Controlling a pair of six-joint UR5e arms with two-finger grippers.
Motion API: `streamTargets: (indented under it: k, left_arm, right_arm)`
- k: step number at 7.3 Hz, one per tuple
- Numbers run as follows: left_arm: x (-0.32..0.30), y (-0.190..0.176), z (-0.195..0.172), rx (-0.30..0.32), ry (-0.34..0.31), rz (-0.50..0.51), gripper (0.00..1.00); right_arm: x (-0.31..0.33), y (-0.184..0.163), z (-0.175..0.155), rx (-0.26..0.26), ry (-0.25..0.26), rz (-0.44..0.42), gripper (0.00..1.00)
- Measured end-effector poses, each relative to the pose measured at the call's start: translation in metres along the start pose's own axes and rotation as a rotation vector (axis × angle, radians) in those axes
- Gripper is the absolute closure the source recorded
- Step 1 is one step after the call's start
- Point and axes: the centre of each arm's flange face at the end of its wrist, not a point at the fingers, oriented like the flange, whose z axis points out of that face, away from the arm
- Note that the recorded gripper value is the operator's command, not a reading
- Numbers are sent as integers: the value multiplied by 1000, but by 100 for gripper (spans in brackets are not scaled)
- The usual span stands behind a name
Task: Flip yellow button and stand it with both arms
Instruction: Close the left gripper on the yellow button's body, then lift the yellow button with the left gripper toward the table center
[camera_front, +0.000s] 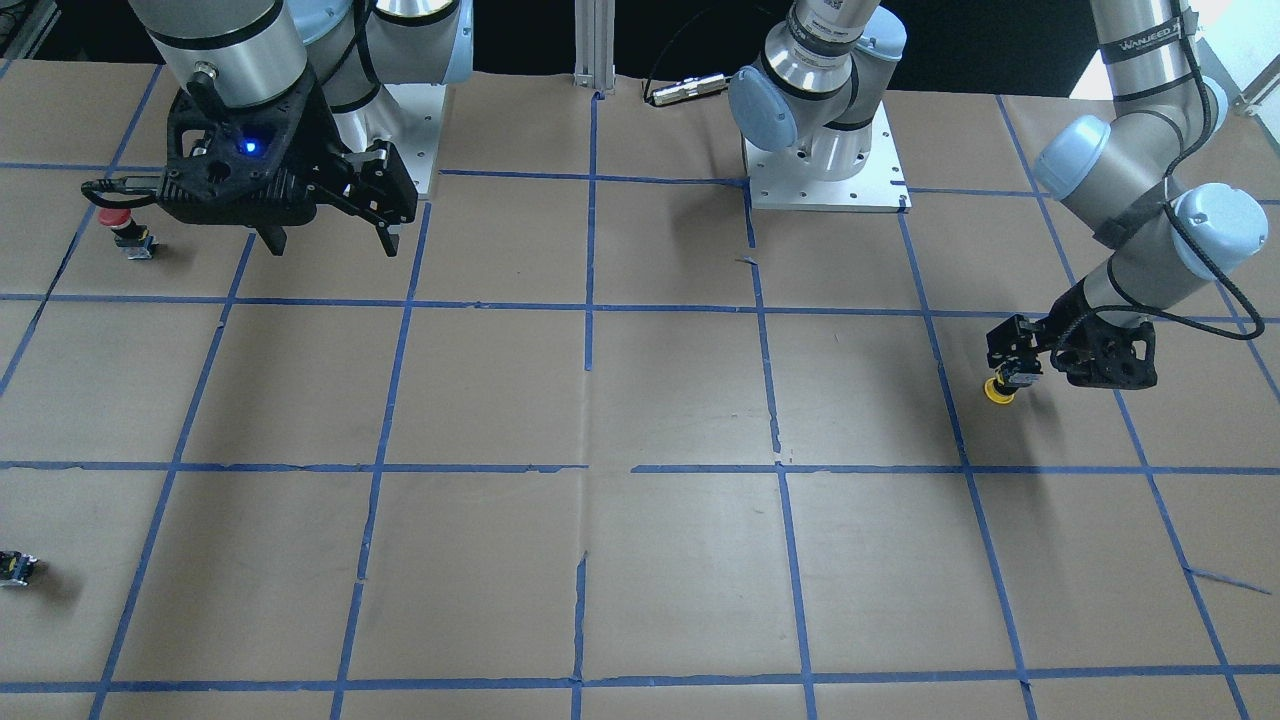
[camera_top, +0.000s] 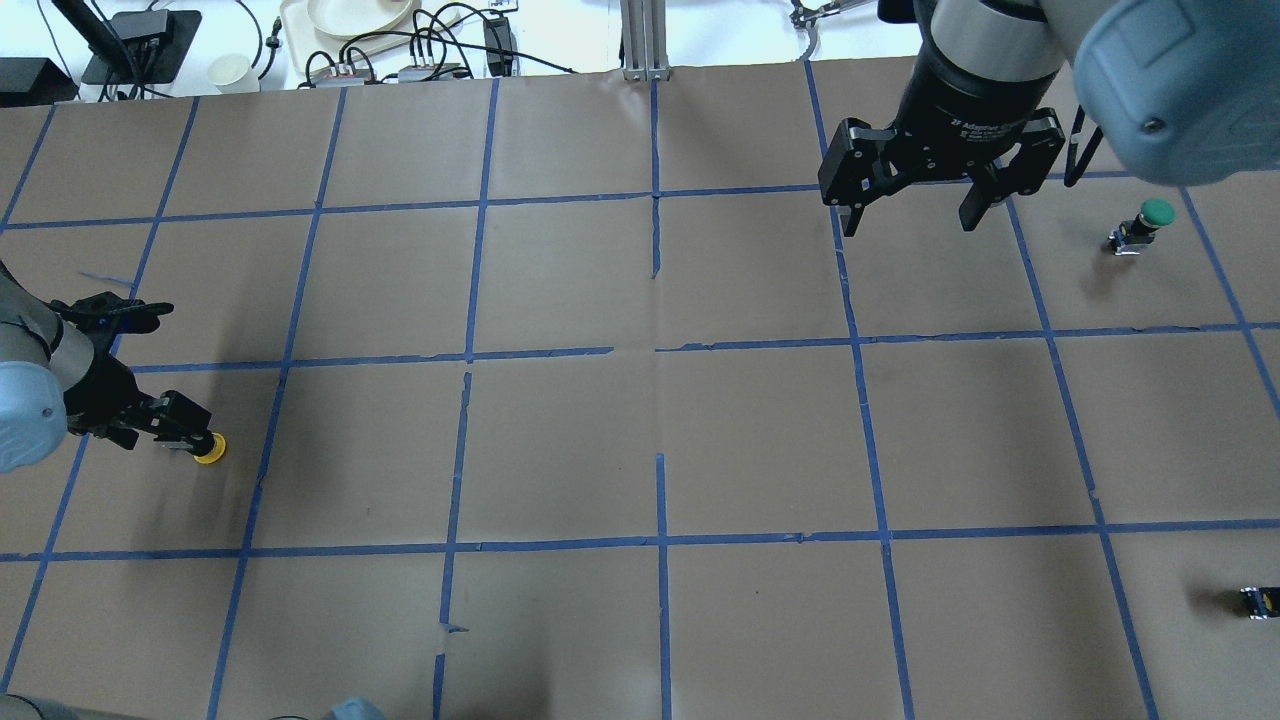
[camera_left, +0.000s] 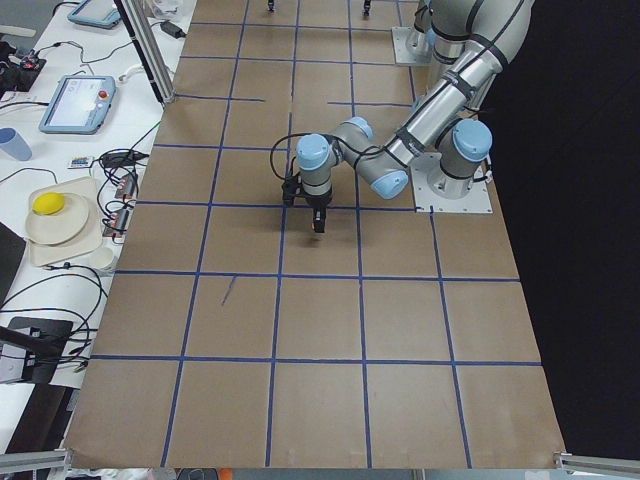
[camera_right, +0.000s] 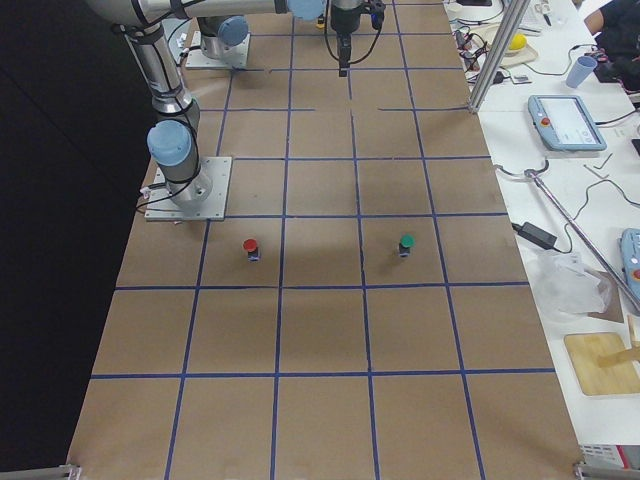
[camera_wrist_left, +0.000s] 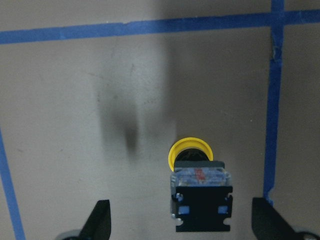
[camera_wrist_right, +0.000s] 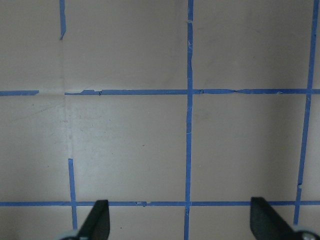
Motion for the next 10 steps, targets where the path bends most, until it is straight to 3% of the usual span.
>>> streamTargets:
  k: [3, 5, 7, 8, 10]
  left_arm:
    - [0, -6, -6, 35, 13, 1, 71]
    - [2, -15, -20, 117, 66, -1, 76]
    - [11, -19, -42, 146, 104, -20, 78]
    - [24, -20, -54, 156, 169, -62, 80]
    - [80, -31, -71, 186, 408, -179, 80]
  right_arm:
    - [0, 0, 1, -1, 0, 0, 0]
    - [0, -1, 1, -2, 0, 0, 0]
    - [0, 0, 0, 2, -1, 1, 0]
    - [0, 0, 0, 4, -2, 1, 0]
    - [0, 0, 0, 3, -2, 0, 0]
